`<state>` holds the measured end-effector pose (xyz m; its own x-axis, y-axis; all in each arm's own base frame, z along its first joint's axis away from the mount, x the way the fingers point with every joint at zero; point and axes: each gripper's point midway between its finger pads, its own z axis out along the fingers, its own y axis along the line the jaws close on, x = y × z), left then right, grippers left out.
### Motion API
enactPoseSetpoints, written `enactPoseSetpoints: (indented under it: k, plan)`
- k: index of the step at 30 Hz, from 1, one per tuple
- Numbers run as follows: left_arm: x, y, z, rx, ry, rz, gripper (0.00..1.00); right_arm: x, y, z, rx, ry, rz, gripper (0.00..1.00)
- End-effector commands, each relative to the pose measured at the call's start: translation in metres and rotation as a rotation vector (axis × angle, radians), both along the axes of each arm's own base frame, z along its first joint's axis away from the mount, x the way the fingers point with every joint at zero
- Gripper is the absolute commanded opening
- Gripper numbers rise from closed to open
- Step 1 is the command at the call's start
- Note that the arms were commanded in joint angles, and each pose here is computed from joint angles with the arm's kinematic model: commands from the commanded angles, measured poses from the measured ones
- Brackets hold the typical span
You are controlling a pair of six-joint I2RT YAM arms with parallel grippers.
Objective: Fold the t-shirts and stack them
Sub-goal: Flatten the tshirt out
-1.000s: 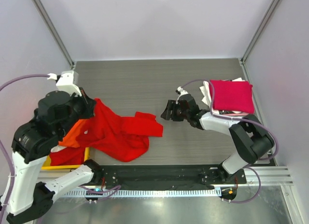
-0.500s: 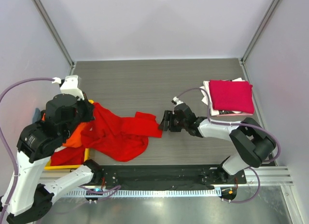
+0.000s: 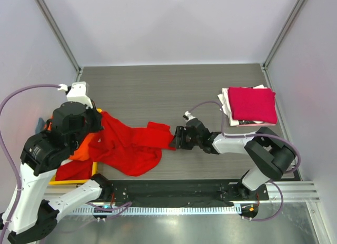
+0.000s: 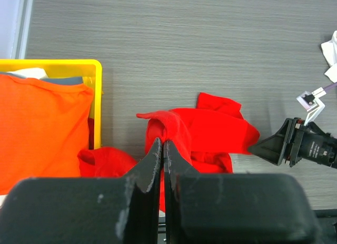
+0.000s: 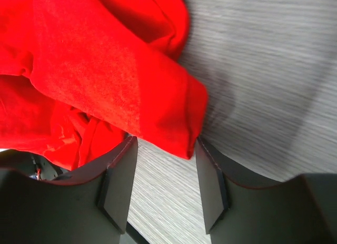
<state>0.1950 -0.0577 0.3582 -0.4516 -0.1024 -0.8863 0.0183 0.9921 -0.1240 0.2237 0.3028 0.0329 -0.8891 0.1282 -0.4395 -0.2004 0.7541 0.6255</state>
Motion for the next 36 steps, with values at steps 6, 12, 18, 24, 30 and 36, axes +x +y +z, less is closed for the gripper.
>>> enactPoseSetpoints:
  k: [6,12,18,24,30,36]
  plan:
    - [0.007,0.003,0.005,0.002,-0.034,0.035,0.00,0.002,0.004,-0.001,-0.057,-0.003,-0.036,0.14]
    - [0.027,-0.011,-0.023,0.008,0.002,0.048,0.00,0.048,-0.006,0.065,-0.052,-0.139,-0.122,0.01]
    - [0.056,-0.030,-0.076,0.066,0.141,0.089,0.00,0.109,-0.058,0.173,0.052,-0.281,-0.265,0.01]
    - [0.083,0.004,-0.015,0.102,0.030,0.251,0.00,0.151,-0.127,0.286,0.080,-0.447,-0.389,0.01]
    - [0.070,0.019,0.087,-0.017,-0.204,0.263,0.00,0.140,-0.169,0.373,0.111,-0.605,-0.476,0.01]
    - [0.009,0.032,0.141,-0.275,-0.484,0.168,0.00,0.074,-0.223,0.429,0.109,-0.808,-0.678,0.01]
